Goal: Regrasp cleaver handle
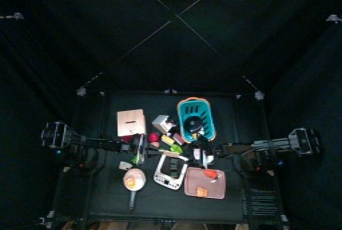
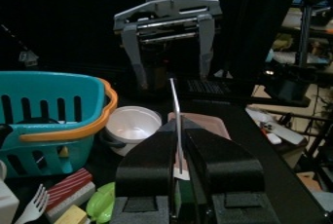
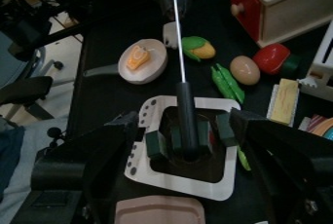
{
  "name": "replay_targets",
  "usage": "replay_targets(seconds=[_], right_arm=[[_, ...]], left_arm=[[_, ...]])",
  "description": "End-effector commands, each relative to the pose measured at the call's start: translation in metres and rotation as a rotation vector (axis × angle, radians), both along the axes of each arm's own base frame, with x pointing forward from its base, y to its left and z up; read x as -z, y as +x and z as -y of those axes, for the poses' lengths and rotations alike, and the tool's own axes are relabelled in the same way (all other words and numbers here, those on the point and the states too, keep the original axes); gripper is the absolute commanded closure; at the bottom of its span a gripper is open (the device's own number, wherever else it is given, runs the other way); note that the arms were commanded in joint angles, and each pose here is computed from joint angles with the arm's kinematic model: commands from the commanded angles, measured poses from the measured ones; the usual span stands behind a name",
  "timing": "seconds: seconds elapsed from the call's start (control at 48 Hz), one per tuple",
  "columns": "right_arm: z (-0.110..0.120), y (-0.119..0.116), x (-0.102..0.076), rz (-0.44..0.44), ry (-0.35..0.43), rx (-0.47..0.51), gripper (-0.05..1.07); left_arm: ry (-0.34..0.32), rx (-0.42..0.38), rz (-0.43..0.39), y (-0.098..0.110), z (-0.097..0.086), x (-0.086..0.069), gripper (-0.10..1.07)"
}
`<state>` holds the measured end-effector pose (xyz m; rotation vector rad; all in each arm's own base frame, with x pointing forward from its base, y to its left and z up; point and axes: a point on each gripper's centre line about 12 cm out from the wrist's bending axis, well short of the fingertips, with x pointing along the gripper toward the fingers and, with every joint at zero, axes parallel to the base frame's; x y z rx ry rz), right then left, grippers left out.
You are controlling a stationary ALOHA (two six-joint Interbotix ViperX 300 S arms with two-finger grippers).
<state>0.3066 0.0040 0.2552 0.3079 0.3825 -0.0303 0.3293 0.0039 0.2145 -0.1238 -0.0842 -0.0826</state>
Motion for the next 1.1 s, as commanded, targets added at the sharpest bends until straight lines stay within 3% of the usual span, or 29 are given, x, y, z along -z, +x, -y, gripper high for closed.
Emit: replay_targets(seconds=[0.0, 0.104, 0.354, 0.604, 0.854, 1.083], right_arm=[[0.0, 0.0005, -0.0059, 0.017, 0.003, 0.001, 0.01], [0.0005, 0.0005, -0.0059, 0.017, 0.0, 0.002, 0.05], [0.0017, 0.0001, -0.0049, 0.011, 0.006, 0.01, 0.32], [0.0055, -0.0001, -0.0042, -0.011, 0.022, 0.04, 0.5], [0.0056, -0.0014, -0.0058, -0.006, 0.035, 0.046, 0.56], [0.0056, -0.0019, -0.0046, -0.009, 0.036, 0.046, 0.56]], left_arm=[[0.001, -0.003, 0.038, 0.0005, -0.001, -0.0092, 0.49], [0.001, -0.003, 0.037, 0.0006, -0.001, -0.0087, 0.49], [0.0, -0.011, 0.034, 0.001, -0.0034, -0.0074, 0.49], [-0.002, -0.013, 0.034, 0.0012, -0.0037, -0.0071, 0.48], [-0.011, -0.021, 0.034, 0.0008, -0.005, -0.0069, 0.44], [-0.026, -0.037, 0.032, 0.0006, -0.007, -0.0064, 0.23]])
